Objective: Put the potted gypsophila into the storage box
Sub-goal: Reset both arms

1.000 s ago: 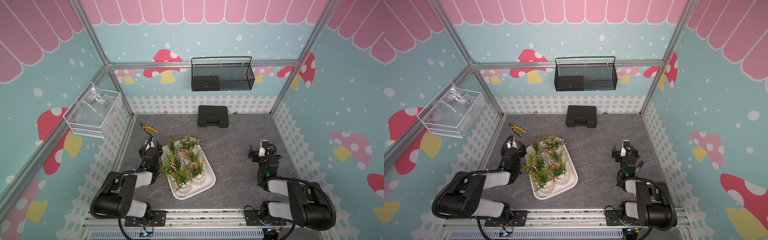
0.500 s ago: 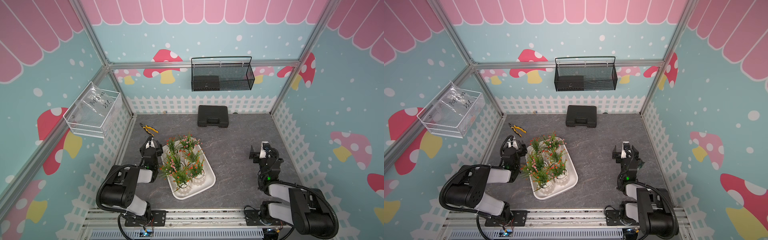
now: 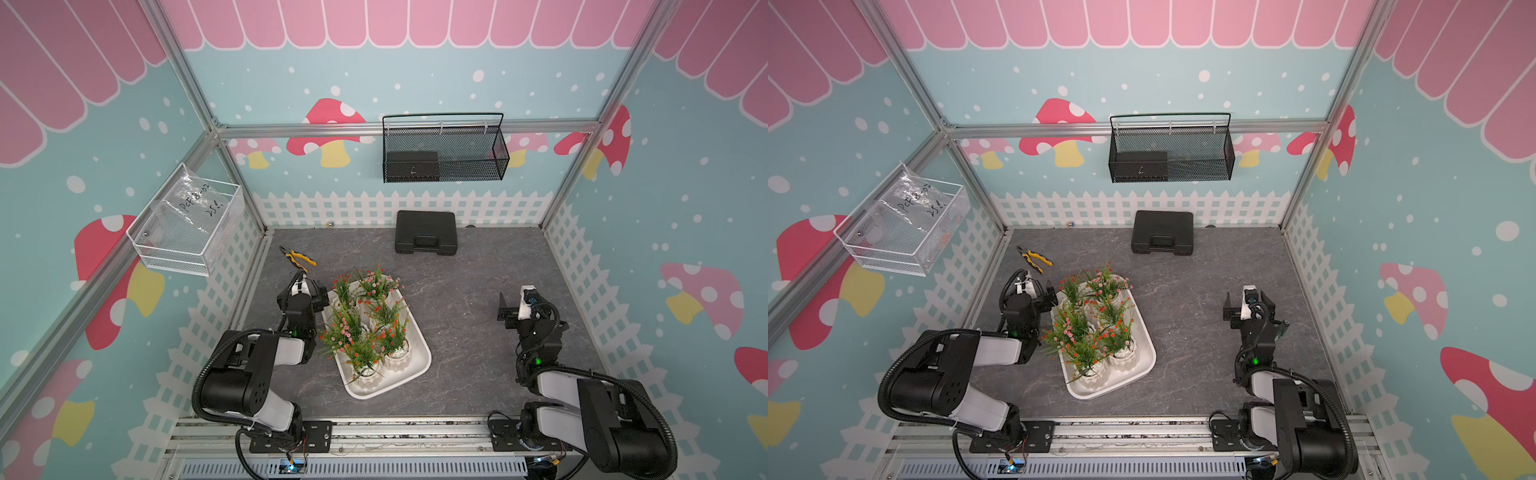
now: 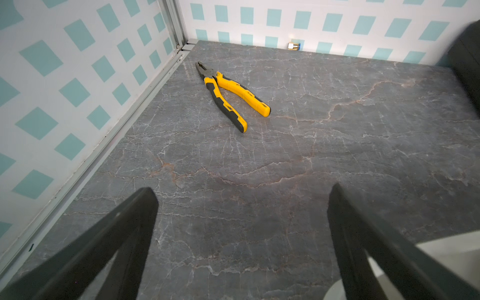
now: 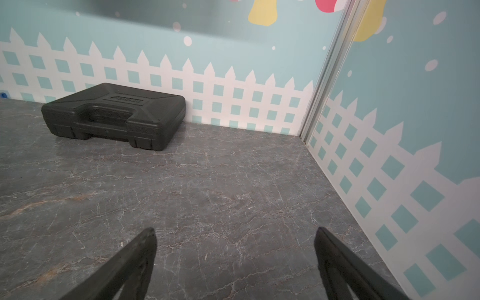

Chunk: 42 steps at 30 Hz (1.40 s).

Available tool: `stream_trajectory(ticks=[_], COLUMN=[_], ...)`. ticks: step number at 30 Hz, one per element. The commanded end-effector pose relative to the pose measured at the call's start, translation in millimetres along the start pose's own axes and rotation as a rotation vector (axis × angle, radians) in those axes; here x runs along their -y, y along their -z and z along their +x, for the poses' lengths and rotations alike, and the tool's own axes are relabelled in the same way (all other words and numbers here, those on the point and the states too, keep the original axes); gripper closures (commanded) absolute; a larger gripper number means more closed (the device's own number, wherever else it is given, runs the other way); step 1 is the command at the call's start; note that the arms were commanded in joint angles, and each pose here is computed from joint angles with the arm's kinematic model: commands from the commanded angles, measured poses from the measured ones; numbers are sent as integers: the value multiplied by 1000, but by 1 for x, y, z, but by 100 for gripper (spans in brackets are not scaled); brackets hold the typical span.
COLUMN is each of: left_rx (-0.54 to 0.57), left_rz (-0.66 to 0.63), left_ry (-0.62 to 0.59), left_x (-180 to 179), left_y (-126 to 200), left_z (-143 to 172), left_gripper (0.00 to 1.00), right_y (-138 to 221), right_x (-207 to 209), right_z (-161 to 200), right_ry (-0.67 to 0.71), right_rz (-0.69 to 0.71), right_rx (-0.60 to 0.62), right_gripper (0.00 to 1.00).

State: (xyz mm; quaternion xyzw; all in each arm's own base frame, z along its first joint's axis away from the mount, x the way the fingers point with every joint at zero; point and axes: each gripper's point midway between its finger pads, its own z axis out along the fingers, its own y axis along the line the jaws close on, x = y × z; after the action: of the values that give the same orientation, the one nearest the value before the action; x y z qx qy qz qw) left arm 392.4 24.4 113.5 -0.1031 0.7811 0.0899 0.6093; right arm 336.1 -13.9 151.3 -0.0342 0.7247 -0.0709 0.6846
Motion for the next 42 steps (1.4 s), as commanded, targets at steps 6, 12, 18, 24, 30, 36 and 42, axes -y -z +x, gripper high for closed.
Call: stream_trajectory(ticks=[6, 12, 18, 24, 30, 36, 42], left_rx=[17, 17, 19, 17, 18, 17, 18], left_rz=[7, 8, 7, 8, 9, 8, 8], left_ry=[0, 0, 1, 0, 0, 0, 0], left_x=[1, 1, 1, 1, 1, 1, 1], left_y=[-3, -3, -3, -3, -3, -3, -3], left_z=[-7, -7, -7, -7, -7, -7, -7], left_gripper=[1, 1, 1, 1, 1, 1, 1], right_y=[-17, -22, -36, -35, -35, -34, -35], right_x=[-1, 2, -1, -1, -1, -1, -1], right_z=[3, 10, 16, 16, 15, 16, 15], right_ry=[-3, -6, -2, -1, -1, -1, -1], right_rz=[5, 25, 7, 8, 7, 7, 7], right_rx=[40, 21, -34, -32, -29, -29, -28], right_gripper=[3, 1, 1, 0, 0, 0, 0])
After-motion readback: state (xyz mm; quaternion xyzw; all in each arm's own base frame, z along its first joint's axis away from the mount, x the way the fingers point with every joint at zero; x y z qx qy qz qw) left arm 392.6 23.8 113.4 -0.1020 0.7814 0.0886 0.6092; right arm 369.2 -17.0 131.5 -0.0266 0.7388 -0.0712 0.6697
